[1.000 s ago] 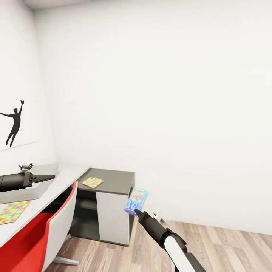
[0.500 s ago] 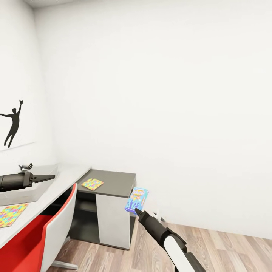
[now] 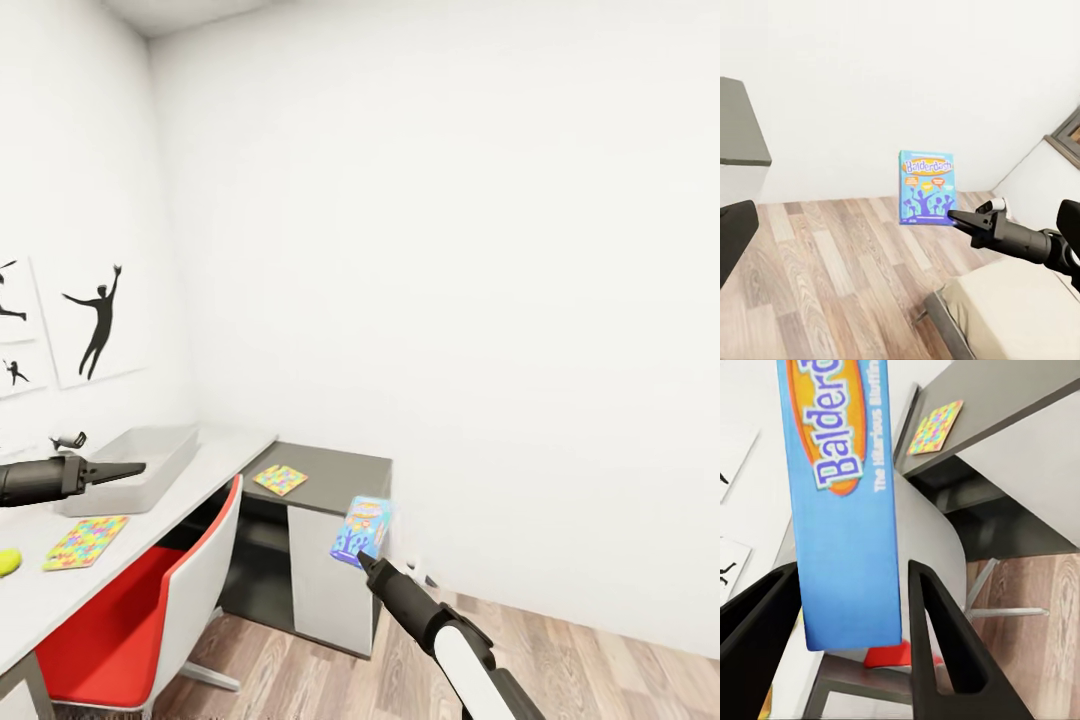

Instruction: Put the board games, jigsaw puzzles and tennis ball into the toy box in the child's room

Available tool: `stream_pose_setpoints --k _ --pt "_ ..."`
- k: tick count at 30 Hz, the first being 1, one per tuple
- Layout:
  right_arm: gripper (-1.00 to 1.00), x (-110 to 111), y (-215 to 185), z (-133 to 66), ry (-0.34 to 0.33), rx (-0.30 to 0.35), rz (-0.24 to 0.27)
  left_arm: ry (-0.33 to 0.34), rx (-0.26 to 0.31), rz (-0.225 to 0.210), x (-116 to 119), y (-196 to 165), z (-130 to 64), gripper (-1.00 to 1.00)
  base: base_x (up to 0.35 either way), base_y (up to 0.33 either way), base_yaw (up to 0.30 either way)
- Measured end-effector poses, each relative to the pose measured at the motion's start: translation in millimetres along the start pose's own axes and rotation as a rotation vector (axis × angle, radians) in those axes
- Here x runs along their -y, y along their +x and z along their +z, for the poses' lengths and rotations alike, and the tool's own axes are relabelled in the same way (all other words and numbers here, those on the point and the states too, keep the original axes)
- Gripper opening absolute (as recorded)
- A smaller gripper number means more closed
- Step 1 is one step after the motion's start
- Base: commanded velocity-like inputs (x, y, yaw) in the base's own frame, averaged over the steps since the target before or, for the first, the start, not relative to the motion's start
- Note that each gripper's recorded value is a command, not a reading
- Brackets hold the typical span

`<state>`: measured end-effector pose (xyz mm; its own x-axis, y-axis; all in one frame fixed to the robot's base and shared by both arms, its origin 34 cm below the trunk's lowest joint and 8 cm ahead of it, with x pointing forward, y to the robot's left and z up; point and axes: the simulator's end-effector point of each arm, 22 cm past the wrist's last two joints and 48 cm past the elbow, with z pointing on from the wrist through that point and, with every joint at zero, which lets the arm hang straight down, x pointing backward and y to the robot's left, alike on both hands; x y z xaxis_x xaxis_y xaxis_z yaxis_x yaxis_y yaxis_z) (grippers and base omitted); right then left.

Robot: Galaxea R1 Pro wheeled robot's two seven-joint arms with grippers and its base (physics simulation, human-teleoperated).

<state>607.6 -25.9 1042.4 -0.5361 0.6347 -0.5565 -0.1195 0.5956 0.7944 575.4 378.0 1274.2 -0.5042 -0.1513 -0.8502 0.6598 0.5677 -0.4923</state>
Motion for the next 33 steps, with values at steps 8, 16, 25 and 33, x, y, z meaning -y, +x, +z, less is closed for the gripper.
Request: stream_pose_setpoints --k 8,16,25,33 --pt "-1.0 1.6 0.9 0.6 0.003 -0.002 0.001 -0.001 -0.002 -0.003 -1.4 0.8 0.8 1.0 0.0 0.0 0.271" --pt "-1.0 3.2 1.9 1.2 0.005 -0.005 0.003 -0.001 -0.004 -0.006 -3.0 1.8 1.9 1.0 0.0 0.0 0.236" --pt "-1.0 5.2 3.1 2.0 0.009 -0.008 0.006 -0.002 -0.007 -0.01 -5.3 3.2 3.2 1.0 0.0 0.0 0.185" --pt "-1.0 6.5 4.6 3.0 0.01 -0.011 0.009 -0.002 -0.011 -0.015 -7.7 4.8 4.7 1.0 0.008 -0.13 0.099"
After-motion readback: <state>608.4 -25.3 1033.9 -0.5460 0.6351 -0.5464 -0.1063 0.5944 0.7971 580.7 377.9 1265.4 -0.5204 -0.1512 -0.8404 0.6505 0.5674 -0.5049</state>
